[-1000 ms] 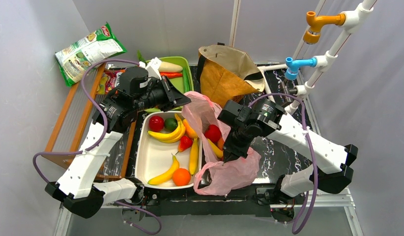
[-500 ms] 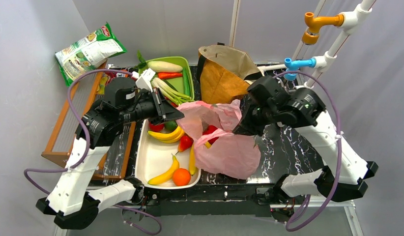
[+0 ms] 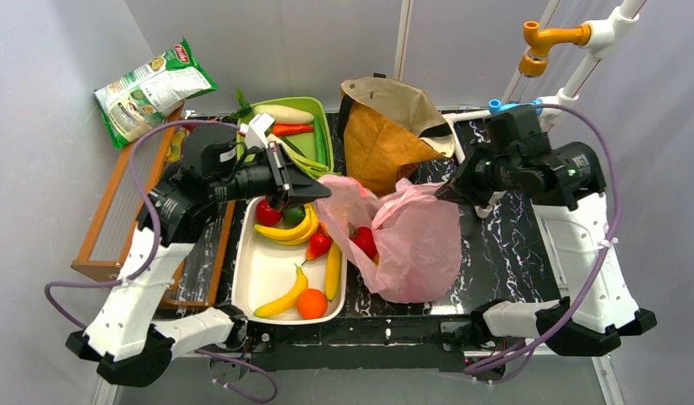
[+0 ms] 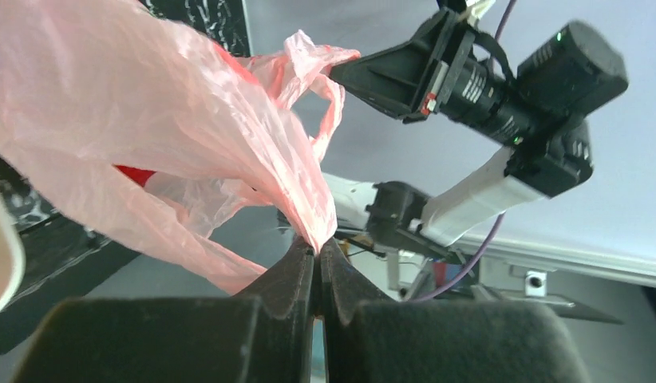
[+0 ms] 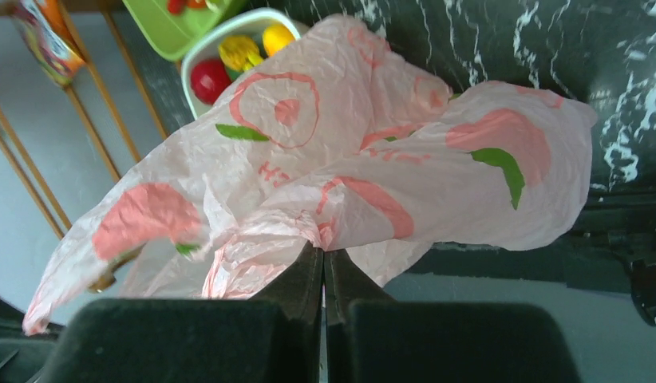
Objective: Place the food into the grocery bag and tie it
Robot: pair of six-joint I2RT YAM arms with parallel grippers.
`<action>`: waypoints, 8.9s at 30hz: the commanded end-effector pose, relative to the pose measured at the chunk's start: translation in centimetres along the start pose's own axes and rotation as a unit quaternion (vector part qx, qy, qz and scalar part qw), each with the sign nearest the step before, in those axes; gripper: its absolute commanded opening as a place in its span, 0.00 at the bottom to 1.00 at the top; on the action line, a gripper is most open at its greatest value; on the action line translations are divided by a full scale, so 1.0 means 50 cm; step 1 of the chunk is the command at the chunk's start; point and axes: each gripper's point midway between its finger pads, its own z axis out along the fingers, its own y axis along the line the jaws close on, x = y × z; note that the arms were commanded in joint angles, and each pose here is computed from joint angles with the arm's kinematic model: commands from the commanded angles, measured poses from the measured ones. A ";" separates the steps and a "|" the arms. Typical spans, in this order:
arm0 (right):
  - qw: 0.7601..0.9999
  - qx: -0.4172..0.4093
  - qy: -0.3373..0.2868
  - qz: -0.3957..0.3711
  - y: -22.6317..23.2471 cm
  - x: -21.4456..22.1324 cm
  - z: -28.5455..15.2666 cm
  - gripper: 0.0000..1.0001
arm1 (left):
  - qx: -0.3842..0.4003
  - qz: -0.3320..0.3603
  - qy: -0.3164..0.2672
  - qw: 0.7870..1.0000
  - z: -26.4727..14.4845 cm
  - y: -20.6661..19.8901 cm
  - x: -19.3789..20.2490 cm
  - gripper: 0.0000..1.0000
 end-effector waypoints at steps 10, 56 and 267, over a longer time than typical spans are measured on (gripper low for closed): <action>0.985 -0.048 -0.149 -0.069 -0.009 -0.134 -0.101 0.01 | 0.017 -0.181 0.001 0.983 0.077 -0.069 -0.070 0.00; 0.980 -0.196 0.028 0.022 -0.009 0.112 0.006 0.66 | -0.008 -0.314 -0.037 0.949 0.332 0.003 -0.143 0.00; 0.759 -0.469 0.416 -0.175 0.169 0.209 0.010 0.01 | 0.366 0.547 0.052 0.751 0.235 0.027 0.065 0.00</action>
